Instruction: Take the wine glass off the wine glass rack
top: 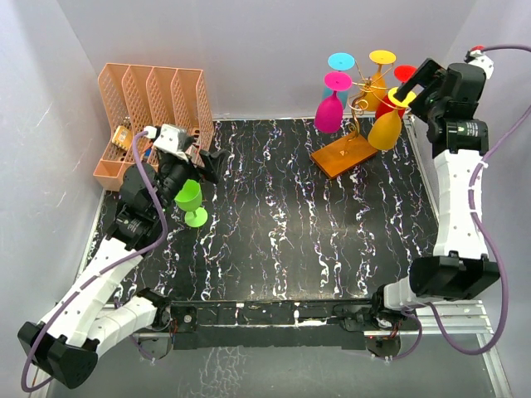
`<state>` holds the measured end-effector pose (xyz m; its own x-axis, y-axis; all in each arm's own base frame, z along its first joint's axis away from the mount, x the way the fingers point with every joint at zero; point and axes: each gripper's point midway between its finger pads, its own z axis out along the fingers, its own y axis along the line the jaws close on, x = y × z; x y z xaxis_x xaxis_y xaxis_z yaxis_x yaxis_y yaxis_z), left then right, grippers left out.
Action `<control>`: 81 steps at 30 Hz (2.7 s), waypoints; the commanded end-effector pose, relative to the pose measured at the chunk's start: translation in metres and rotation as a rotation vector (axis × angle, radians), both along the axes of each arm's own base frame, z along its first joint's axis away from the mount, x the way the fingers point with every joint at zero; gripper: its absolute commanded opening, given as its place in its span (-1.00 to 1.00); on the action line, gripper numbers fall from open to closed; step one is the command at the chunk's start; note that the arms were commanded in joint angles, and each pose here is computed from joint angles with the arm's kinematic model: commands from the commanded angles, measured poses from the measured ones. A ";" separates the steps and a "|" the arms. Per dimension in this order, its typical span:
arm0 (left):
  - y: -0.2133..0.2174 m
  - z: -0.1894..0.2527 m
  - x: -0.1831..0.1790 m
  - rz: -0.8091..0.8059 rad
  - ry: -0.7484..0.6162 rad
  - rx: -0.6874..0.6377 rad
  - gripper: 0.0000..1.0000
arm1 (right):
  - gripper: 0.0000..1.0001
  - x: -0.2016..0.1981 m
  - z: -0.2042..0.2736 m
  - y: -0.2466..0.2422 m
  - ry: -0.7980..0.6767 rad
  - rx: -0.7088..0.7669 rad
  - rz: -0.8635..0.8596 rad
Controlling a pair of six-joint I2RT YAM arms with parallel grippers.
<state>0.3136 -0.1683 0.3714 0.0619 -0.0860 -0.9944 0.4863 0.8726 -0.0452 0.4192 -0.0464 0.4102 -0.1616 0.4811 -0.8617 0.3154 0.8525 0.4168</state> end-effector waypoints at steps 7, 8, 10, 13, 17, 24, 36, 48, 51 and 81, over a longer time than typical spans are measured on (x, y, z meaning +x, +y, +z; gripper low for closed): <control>-0.007 0.011 -0.004 0.002 -0.049 -0.058 0.94 | 0.74 0.025 0.019 -0.033 -0.158 0.079 -0.001; -0.009 0.011 -0.004 -0.005 -0.045 -0.062 0.94 | 0.67 0.027 0.017 -0.035 -0.156 0.080 -0.005; -0.014 0.009 -0.005 -0.024 -0.041 -0.063 0.94 | 0.51 0.032 0.012 -0.037 -0.150 0.086 0.003; -0.021 0.003 -0.004 -0.045 -0.023 -0.059 0.94 | 0.43 0.039 0.003 -0.032 -0.144 0.103 0.042; -0.027 -0.002 -0.001 -0.060 0.009 -0.067 0.94 | 0.46 0.044 -0.007 -0.034 -0.121 0.092 0.049; -0.039 -0.008 0.000 -0.112 0.040 -0.067 0.94 | 0.48 0.053 -0.022 -0.034 -0.094 0.071 0.075; -0.045 -0.011 0.000 -0.142 0.055 -0.053 0.94 | 0.18 0.063 -0.034 -0.041 -0.070 0.068 0.066; -0.045 -0.015 0.003 -0.135 0.062 -0.044 0.94 | -0.15 0.068 -0.033 -0.041 -0.070 0.063 0.092; -0.045 -0.016 0.003 -0.133 0.062 -0.033 0.94 | -0.30 0.068 -0.032 -0.040 -0.073 0.076 0.090; -0.040 -0.019 0.007 -0.103 0.058 -0.016 0.94 | -0.85 0.064 -0.014 -0.035 -0.176 0.502 -0.032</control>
<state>0.3214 -0.2086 0.3329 -0.0507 -0.0903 -0.9946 0.5644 0.8191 -0.1031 0.4889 -0.0746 0.3713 -0.0909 0.8052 -0.5860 0.2657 0.5867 0.7650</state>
